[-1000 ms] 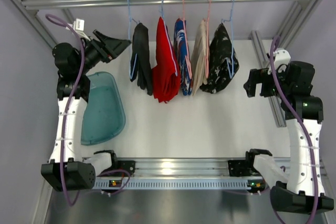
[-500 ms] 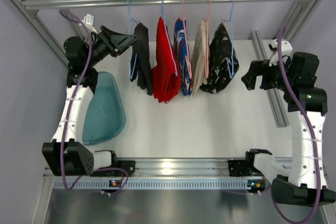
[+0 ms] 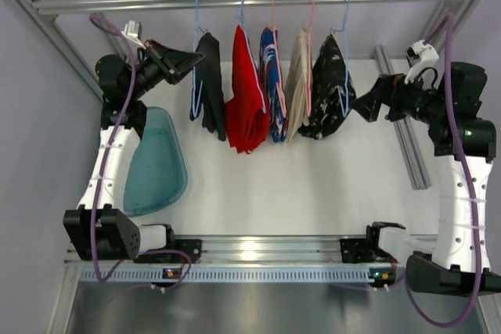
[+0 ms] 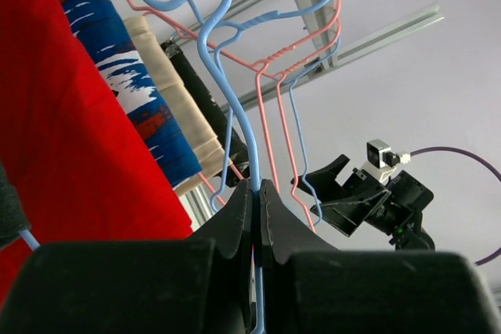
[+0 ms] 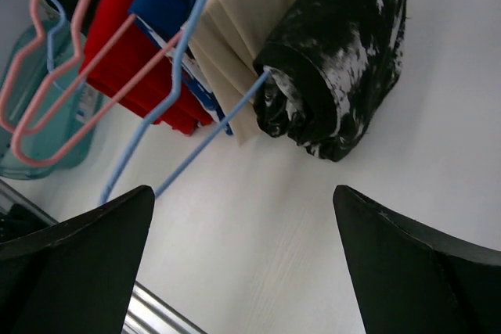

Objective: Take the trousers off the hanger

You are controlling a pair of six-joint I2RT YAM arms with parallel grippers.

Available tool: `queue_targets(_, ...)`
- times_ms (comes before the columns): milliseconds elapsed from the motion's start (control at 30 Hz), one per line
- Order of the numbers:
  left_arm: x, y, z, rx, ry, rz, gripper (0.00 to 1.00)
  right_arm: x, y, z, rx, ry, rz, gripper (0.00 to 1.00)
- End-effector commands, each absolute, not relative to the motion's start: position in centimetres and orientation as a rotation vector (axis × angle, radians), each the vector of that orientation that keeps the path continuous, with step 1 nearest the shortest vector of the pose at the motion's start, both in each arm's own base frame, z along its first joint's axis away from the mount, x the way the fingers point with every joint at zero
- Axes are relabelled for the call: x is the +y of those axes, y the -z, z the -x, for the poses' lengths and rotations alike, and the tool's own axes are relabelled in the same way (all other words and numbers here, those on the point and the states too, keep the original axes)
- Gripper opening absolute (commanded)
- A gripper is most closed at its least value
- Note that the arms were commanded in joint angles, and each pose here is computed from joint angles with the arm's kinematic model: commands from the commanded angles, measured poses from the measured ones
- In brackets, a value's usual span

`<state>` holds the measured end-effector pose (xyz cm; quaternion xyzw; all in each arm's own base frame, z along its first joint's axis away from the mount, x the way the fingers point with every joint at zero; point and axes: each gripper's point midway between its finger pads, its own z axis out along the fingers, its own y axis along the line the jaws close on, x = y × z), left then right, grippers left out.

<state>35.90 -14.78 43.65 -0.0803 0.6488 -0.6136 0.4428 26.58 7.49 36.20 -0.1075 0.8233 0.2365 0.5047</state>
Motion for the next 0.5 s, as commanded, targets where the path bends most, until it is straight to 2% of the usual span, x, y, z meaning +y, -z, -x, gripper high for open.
queue_targets(0,-15.0,-50.0,-33.5,1.37,1.494,-0.017,0.0,9.5,-39.9,-26.2,1.883,-0.733,0.272,0.99)
queue_targets(233,-14.8,-54.9,-29.9,1.184,1.413,-0.17,0.0,11.2,-43.3,-26.3,1.747,-0.863,0.323,0.99)
queue_targets(467,-14.9,-55.3,-27.0,1.139,1.347,-0.244,0.0,12.0,-45.8,-26.4,1.679,-0.953,0.304,0.99)
